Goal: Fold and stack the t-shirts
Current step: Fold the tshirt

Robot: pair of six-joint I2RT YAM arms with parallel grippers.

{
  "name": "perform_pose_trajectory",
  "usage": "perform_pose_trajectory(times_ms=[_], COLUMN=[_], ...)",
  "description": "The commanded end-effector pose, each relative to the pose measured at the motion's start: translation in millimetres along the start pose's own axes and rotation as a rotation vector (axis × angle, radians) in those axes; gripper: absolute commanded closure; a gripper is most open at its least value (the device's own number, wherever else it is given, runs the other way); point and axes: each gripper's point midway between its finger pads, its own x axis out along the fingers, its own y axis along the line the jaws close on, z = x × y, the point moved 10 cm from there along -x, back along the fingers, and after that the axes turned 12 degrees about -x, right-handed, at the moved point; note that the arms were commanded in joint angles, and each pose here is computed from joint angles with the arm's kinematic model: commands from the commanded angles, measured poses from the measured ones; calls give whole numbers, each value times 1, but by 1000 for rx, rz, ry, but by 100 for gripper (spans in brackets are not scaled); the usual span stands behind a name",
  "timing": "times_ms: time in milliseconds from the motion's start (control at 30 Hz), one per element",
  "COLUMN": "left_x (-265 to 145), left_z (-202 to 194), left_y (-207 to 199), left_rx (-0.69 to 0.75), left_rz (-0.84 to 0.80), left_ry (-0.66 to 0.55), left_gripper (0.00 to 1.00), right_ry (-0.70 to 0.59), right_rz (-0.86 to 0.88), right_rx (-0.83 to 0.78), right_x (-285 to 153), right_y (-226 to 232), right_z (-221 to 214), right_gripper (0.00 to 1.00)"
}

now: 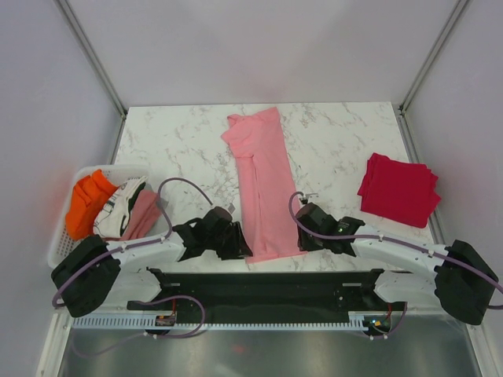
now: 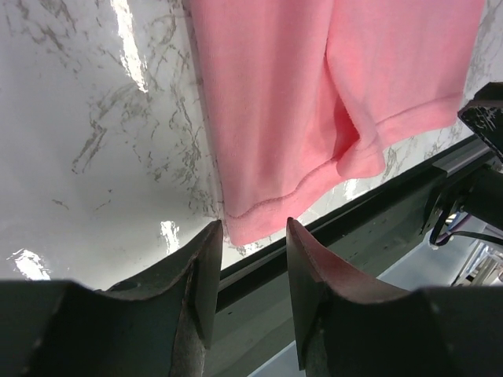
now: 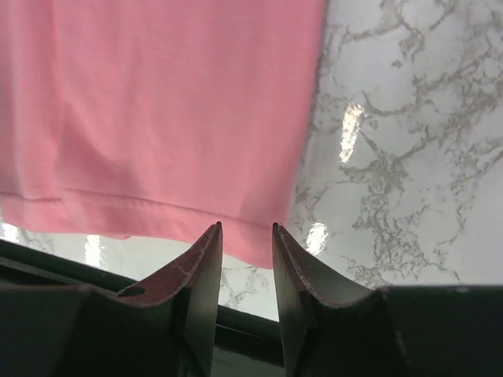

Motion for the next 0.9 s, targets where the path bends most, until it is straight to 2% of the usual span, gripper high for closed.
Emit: perform_pose_trajectory(times_ms=[0, 200, 400, 500, 533, 567, 867], left_x=[5, 17, 17, 15, 14, 14, 0], left_z=[-1, -9, -10, -10, -10, -11, -19], left_y=[-5, -2, 3, 2, 2, 3, 10], left_rx=[-29, -32, -34, -31, -30, -29, -35], left_rz=[-16, 0, 2, -8, -13, -11, -42], left_ry=[-24, 9, 6, 0, -1, -1, 26], left_gripper=[54, 54, 65, 80, 92, 98, 98], right_ry=[66, 57, 96, 82, 77, 62, 26], right_rz=[-85, -99, -74, -38, -35, -27, 61], right_rx=[25, 51, 46, 60, 63, 68, 115], right_x=[9, 11, 19, 17, 16, 13, -4], right_y=[-9, -11, -9, -7, -8, -8, -8], right_z=[-16, -19, -26, -27, -27, -26, -35], right_gripper=[61, 61, 81, 92, 95, 100, 100])
